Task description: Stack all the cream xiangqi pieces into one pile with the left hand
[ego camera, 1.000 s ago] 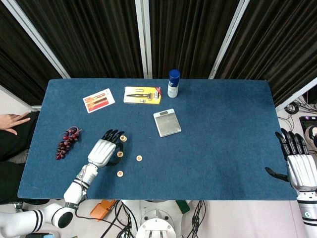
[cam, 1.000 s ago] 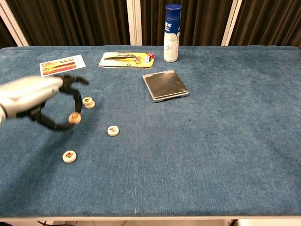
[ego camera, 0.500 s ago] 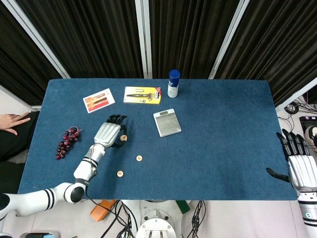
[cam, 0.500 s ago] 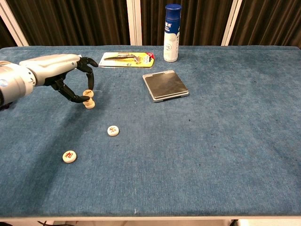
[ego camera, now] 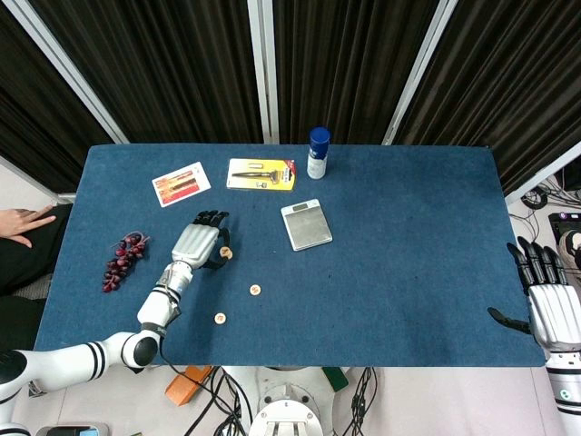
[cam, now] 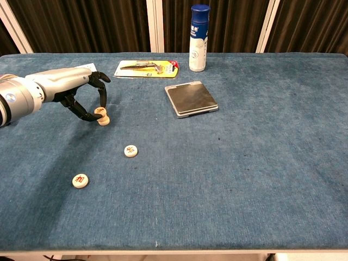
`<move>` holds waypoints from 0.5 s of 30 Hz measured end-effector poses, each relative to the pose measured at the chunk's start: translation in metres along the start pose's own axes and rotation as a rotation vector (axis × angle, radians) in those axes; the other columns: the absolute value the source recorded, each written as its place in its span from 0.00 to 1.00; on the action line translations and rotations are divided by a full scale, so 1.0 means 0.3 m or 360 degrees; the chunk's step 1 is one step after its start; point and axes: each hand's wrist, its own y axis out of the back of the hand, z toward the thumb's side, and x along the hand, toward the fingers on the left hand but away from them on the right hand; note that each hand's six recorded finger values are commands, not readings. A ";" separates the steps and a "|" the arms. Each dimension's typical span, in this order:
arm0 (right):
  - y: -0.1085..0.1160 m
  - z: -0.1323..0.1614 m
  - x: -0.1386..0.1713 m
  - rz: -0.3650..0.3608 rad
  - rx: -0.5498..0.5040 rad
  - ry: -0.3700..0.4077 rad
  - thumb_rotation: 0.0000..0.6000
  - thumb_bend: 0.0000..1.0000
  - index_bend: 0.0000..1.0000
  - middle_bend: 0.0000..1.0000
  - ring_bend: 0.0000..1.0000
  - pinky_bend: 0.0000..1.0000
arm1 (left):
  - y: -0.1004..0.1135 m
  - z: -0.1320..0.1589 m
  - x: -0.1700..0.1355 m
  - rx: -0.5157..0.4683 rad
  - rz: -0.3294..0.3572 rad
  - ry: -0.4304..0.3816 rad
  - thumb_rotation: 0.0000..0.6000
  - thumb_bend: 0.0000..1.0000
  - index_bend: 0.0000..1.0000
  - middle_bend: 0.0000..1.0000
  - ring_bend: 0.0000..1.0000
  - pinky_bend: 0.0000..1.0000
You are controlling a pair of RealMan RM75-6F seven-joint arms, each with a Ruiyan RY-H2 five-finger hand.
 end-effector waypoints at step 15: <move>0.000 0.002 -0.004 0.0000 0.0003 0.0001 1.00 0.10 0.00 0.00 0.00 0.07 | 0.000 -0.017 0.001 0.0012 -0.0009 0.0028 0.99 0.33 0.46 0.07 0.00 0.00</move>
